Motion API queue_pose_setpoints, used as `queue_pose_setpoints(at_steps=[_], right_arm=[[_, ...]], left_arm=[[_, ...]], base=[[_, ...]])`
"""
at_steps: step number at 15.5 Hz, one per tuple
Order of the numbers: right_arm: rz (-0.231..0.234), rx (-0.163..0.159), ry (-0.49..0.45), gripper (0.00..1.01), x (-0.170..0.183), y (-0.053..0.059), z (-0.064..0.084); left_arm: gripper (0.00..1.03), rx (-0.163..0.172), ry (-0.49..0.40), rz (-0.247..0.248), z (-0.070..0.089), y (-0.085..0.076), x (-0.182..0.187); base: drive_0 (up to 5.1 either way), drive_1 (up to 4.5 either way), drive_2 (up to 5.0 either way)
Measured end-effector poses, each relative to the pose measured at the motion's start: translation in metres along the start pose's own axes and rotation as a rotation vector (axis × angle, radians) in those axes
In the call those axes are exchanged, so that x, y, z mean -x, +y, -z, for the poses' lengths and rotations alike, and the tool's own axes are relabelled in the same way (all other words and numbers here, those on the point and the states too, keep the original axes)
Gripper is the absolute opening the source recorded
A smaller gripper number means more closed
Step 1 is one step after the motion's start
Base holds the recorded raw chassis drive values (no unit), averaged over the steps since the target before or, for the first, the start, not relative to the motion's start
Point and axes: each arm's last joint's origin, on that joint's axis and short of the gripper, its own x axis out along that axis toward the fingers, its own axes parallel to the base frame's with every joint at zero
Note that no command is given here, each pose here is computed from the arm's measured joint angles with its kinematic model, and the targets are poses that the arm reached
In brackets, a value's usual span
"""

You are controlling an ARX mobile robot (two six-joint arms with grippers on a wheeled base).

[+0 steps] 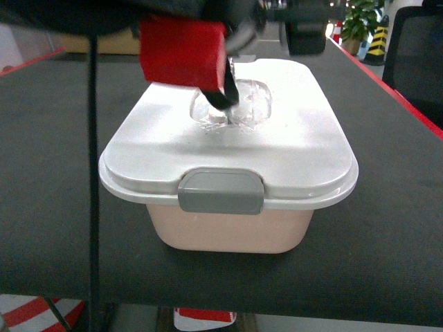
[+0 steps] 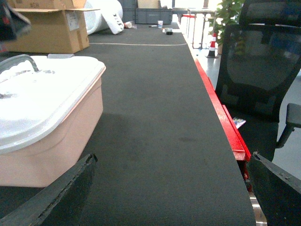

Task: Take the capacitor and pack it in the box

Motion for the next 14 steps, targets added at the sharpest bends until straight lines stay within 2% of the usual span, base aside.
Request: queue_pose_setpoints(at_steps=[1, 3, 5, 6, 7, 8, 9, 10, 11, 12, 13, 14], right_arm=[[0.0, 0.0, 0.0, 0.98, 0.0, 0.0, 0.0], [0.0, 0.0, 0.0, 0.98, 0.0, 0.0, 0.0], [0.0, 0.0, 0.0, 0.98, 0.0, 0.0, 0.0], [0.0, 0.0, 0.0, 0.98, 0.0, 0.0, 0.0], [0.0, 0.0, 0.0, 0.98, 0.0, 0.0, 0.0], [0.0, 0.0, 0.0, 0.98, 0.0, 0.0, 0.0], [0.0, 0.0, 0.0, 0.98, 0.0, 0.0, 0.0], [0.0, 0.0, 0.0, 0.98, 0.0, 0.0, 0.0], [0.0, 0.0, 0.0, 0.98, 0.0, 0.0, 0.0], [-0.002, 0.0, -0.001, 0.98, 0.0, 0.0, 0.0], [0.0, 0.0, 0.0, 0.98, 0.0, 0.0, 0.0], [0.0, 0.0, 0.0, 0.98, 0.0, 0.0, 0.0]], left_arm=[[1.0, 0.043, -0.072, 0.019, -0.022, 0.012, 0.006], [0.98, 0.083, -0.152, 0.005, -0.045, 0.047, 0.017], [0.98, 0.091, -0.208, 0.011, -0.046, 0.09, 0.035], [0.98, 0.073, -0.237, 0.004, -0.046, 0.113, 0.052], [0.98, 0.064, -0.26, -0.028, -0.044, 0.141, 0.076], [0.98, 0.052, -0.261, -0.064, -0.037, 0.158, 0.09], [0.98, 0.044, -0.234, -0.093, -0.024, 0.174, 0.101], [0.98, 0.04, -0.172, -0.139, -0.004, 0.187, 0.106], [0.93, 0.019, -0.156, -0.149, 0.004, 0.189, 0.107], [0.85, -0.004, -0.161, -0.132, 0.009, 0.188, 0.11], [0.72, -0.027, -0.171, -0.115, 0.017, 0.189, 0.123], [0.61, -0.038, -0.185, -0.118, 0.024, 0.191, 0.135]], base=[[0.0, 0.0, 0.0], [0.0, 0.0, 0.0], [0.0, 0.0, 0.0], [0.0, 0.0, 0.0], [0.0, 0.0, 0.0], [0.0, 0.0, 0.0], [0.0, 0.0, 0.0], [0.0, 0.0, 0.0], [0.0, 0.0, 0.0], [0.0, 0.0, 0.0], [0.0, 0.0, 0.0], [0.0, 0.0, 0.0]])
